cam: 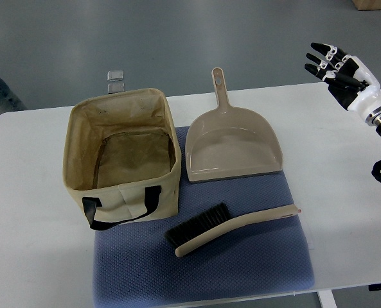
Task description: Put pink broom in yellow bag with right hand
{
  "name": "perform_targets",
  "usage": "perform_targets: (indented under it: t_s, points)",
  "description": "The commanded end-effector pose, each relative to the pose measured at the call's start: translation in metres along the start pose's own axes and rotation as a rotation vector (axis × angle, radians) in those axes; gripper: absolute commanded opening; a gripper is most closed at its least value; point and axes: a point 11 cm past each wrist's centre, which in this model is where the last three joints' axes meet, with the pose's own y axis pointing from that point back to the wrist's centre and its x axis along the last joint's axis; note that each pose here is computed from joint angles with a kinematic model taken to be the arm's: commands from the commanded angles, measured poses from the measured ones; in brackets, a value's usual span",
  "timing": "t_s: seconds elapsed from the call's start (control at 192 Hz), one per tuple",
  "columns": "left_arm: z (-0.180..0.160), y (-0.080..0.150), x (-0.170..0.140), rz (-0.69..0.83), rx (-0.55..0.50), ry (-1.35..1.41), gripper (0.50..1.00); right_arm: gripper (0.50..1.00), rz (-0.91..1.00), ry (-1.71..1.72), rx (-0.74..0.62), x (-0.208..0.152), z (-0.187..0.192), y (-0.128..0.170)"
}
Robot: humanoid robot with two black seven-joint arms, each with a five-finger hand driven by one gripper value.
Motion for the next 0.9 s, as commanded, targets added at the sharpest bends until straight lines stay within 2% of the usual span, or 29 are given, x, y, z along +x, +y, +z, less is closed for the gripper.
perform_targets:
  t_s: [0.0,0.588,0.895]
  points:
    - [0.000,0.000,-0.001,-0.003,0.000,0.002,1.000,0.928,-0.002,-0.002,0.002,-0.001,0.000,-0.001]
    - [0.000,0.000,0.000,0.000,0.000,0.000,1.000,0.928,0.012,0.033,0.025,0.014,-0.019,0.004]
    - [0.000,0.000,0.000,0.000,0.000,0.000,1.000,0.928,-0.018,0.067,0.014,0.010,-0.018,0.004]
